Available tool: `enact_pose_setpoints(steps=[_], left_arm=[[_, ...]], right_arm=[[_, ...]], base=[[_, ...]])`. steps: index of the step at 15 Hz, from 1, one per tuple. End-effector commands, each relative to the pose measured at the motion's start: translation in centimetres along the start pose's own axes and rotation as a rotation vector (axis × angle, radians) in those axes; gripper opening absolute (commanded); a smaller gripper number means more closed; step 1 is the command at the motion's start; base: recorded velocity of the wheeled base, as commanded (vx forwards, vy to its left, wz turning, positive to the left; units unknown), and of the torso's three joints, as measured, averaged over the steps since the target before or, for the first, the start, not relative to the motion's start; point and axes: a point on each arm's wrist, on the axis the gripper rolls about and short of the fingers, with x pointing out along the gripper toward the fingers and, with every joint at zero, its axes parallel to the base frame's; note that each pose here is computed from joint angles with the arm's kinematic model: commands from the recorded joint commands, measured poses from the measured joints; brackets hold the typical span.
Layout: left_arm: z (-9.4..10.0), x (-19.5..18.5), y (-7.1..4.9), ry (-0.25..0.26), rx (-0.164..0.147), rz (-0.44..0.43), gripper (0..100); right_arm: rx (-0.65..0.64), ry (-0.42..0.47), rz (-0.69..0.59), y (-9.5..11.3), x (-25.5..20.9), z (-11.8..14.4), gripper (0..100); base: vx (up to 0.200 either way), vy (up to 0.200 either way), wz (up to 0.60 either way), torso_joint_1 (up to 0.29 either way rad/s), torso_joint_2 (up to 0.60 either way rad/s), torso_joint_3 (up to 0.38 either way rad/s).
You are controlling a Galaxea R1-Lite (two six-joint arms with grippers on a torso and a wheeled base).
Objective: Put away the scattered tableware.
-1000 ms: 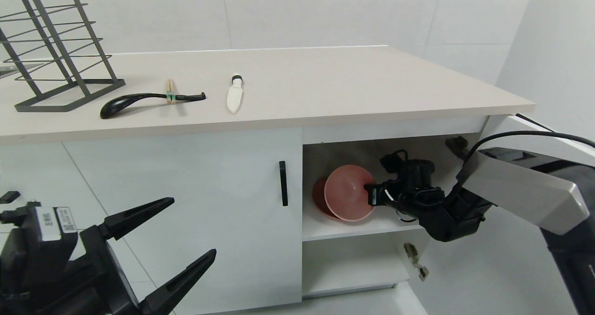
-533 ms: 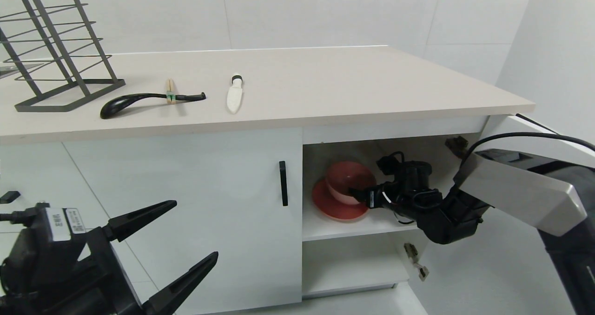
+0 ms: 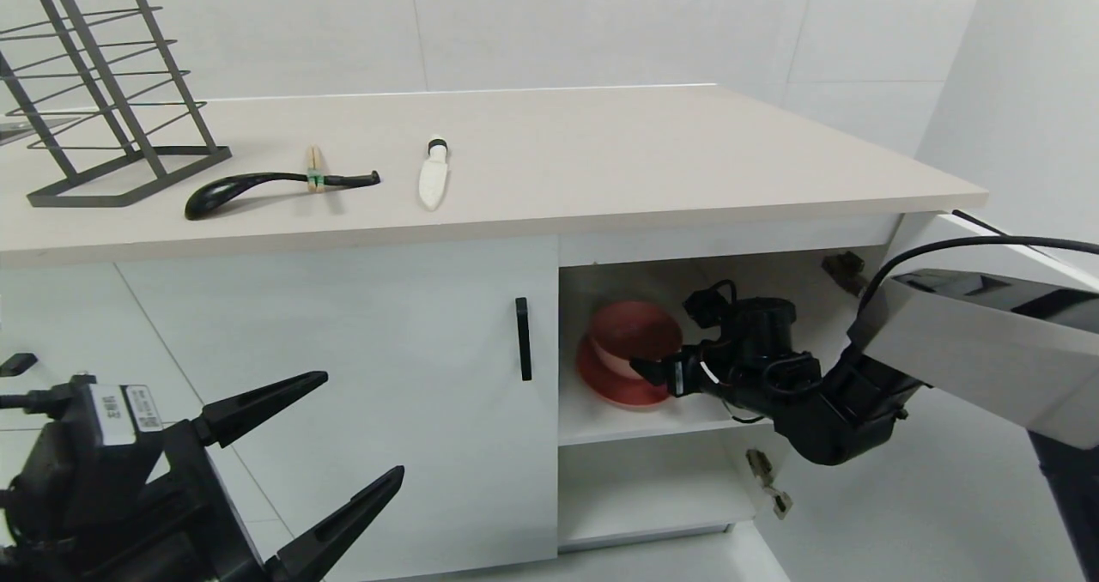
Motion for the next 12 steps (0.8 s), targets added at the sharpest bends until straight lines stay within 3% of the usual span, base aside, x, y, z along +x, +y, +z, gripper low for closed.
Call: enact_pose_setpoints(steps=[1, 4, 8, 12], left_arm=[[-0.1, 0.1, 0.0, 0.004, -0.002, 0.0, 100], [-0.1, 0.1, 0.0, 0.004, -0.001, -0.002, 100], [-0.1, 0.1, 0.0, 0.007, -0.002, -0.002, 100], [-0.2, 0.3, 0.0, 0.013, -0.003, -0.001, 100]], right_arm=[[-0.008, -0.027, 0.011, 0.6, -0.8, 1.0, 100], [-0.01, -0.062, 0.008, 0.6, -3.1, 1.0, 100], [-0.011, -0.044, 0.001, 1.3, -8.3, -1.0, 100], [-0.056, -0.186, -0.021, 2.7, -17.3, -2.0, 100]], base=[[0.0, 0.0, 0.0, 0.0, 0.0, 0.0], [0.0, 0.0, 0.0, 0.0, 0.0, 0.0], [0.0, 0.0, 0.0, 0.0, 0.0, 0.0], [0.0, 0.0, 0.0, 0.0, 0.0, 0.0]])
